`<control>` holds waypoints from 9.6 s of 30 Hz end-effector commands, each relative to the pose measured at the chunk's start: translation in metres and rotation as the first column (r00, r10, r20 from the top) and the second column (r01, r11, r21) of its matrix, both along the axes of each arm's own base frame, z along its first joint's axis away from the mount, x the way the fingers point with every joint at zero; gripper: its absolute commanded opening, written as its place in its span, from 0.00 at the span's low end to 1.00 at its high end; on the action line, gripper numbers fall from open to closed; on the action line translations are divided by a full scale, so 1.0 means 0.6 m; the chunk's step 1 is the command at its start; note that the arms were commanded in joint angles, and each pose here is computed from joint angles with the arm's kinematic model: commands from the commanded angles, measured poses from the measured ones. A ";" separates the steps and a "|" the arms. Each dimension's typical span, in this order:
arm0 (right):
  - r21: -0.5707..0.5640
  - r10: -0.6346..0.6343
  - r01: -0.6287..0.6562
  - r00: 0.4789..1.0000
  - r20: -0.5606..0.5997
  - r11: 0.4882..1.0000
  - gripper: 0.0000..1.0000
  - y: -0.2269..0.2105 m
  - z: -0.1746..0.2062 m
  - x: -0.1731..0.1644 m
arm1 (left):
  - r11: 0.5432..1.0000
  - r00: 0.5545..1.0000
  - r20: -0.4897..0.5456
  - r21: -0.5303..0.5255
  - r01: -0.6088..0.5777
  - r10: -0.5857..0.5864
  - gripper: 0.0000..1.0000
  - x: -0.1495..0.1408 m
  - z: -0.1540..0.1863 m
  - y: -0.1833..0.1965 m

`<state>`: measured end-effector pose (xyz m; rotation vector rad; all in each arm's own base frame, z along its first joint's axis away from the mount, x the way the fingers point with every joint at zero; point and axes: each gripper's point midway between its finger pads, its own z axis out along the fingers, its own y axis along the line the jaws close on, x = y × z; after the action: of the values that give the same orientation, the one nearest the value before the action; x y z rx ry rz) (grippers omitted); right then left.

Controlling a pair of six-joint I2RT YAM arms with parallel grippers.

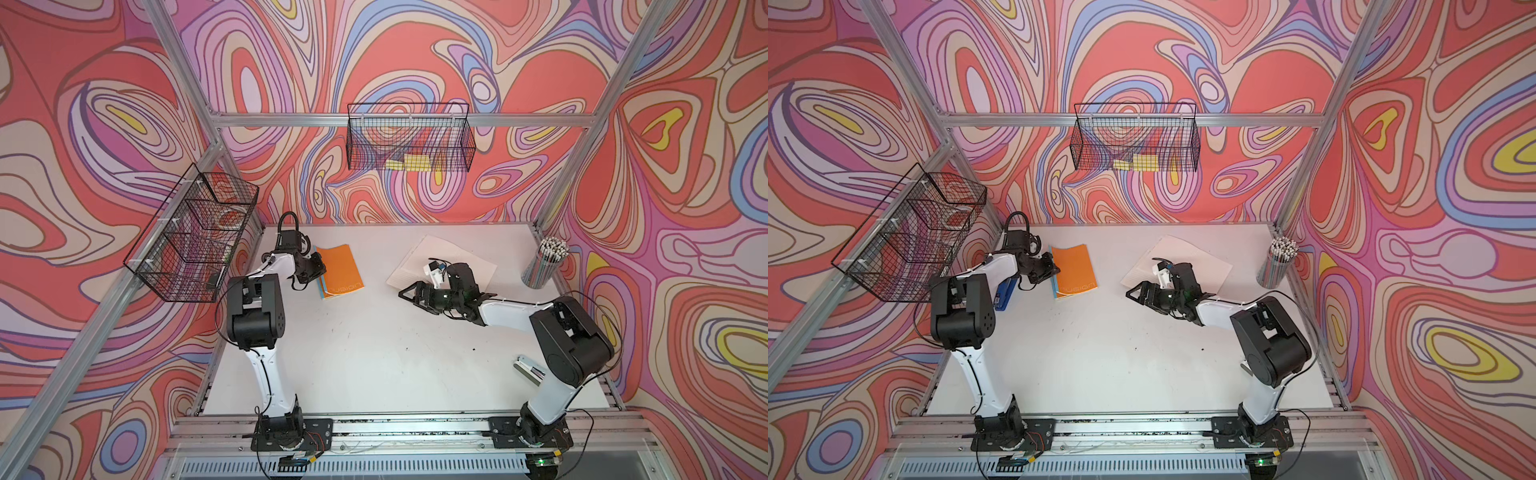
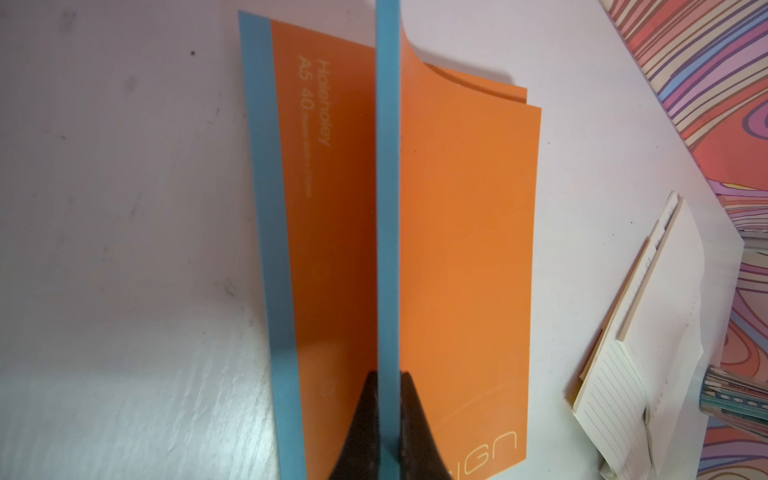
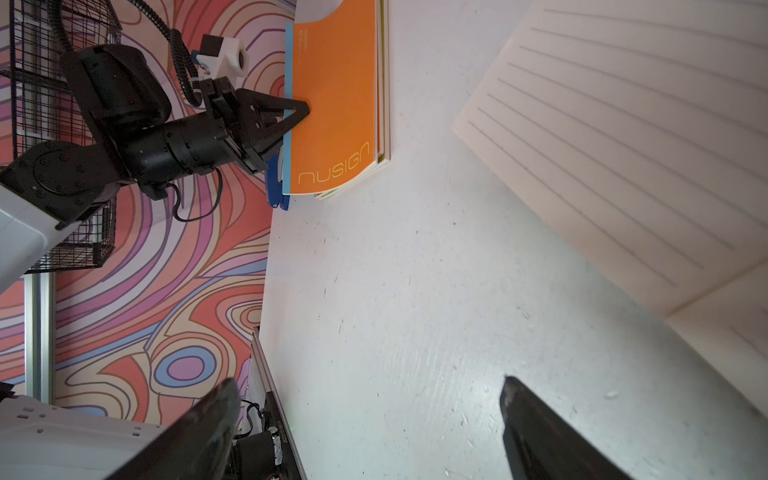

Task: Close the notebook
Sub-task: Place the notebook at the notebook, then close the notebook at the center of the board.

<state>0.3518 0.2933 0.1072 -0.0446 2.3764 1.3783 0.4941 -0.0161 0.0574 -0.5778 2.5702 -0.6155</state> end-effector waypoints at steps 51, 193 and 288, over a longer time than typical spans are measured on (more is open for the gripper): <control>0.008 0.006 -0.006 0.999 -0.039 1.000 0.98 0.000 -0.026 -0.003 | 0.982 0.989 -0.099 0.170 -0.088 0.106 0.36 -0.021 -0.012 0.057; -0.145 -0.365 0.347 0.923 -0.124 0.927 0.98 -0.330 -0.116 0.073 | 0.888 0.986 0.144 -0.461 -0.004 0.079 0.51 -0.019 -0.023 -0.574; -0.110 -0.229 0.225 0.973 -0.017 0.968 0.98 -0.157 -0.008 -0.120 | 0.919 0.863 0.480 -0.391 0.046 0.161 0.00 -0.327 0.122 -0.374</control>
<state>0.2810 0.2008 0.0976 0.1802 2.4233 1.1678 0.2990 -0.2506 0.1166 -0.5674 1.9838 -1.1810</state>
